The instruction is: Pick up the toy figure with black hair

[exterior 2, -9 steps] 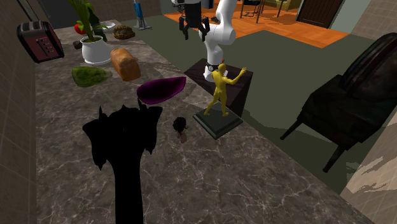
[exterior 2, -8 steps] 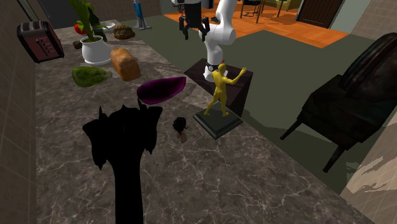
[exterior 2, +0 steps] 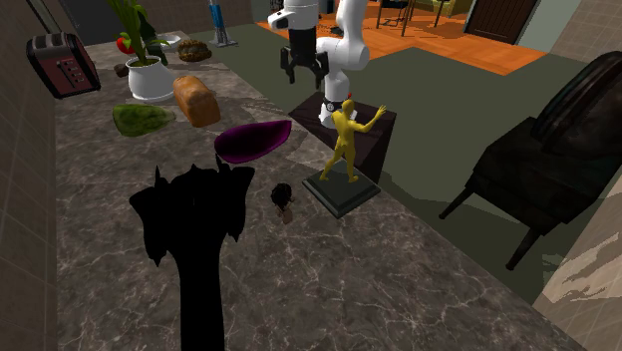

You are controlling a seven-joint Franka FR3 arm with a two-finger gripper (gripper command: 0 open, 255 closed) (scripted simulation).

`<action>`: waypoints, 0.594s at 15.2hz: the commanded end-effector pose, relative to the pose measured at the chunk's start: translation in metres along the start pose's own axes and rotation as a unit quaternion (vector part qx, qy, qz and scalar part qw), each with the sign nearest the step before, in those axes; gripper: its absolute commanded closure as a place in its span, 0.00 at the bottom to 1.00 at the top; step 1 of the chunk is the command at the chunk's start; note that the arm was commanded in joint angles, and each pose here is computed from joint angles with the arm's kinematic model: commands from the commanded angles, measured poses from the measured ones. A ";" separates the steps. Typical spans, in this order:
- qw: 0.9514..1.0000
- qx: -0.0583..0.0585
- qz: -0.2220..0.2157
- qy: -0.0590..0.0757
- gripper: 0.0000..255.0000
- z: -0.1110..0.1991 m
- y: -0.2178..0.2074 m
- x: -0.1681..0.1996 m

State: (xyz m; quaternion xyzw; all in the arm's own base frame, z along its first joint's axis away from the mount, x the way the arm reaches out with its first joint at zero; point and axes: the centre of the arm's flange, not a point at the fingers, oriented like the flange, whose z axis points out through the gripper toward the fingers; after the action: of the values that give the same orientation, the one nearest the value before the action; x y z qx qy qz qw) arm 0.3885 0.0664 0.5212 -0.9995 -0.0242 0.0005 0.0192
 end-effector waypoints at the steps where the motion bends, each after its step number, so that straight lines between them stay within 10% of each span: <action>1: 1.000 -0.002 0.011 0.005 0.00 0.013 -0.011 0.022; 9: 0.998 -0.012 0.053 0.021 0.00 0.059 -0.048 0.107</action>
State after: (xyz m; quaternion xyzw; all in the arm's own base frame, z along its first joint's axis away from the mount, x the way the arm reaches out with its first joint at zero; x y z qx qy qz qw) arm 0.4821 0.1158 0.4713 -0.9996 0.0230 -0.0169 0.0080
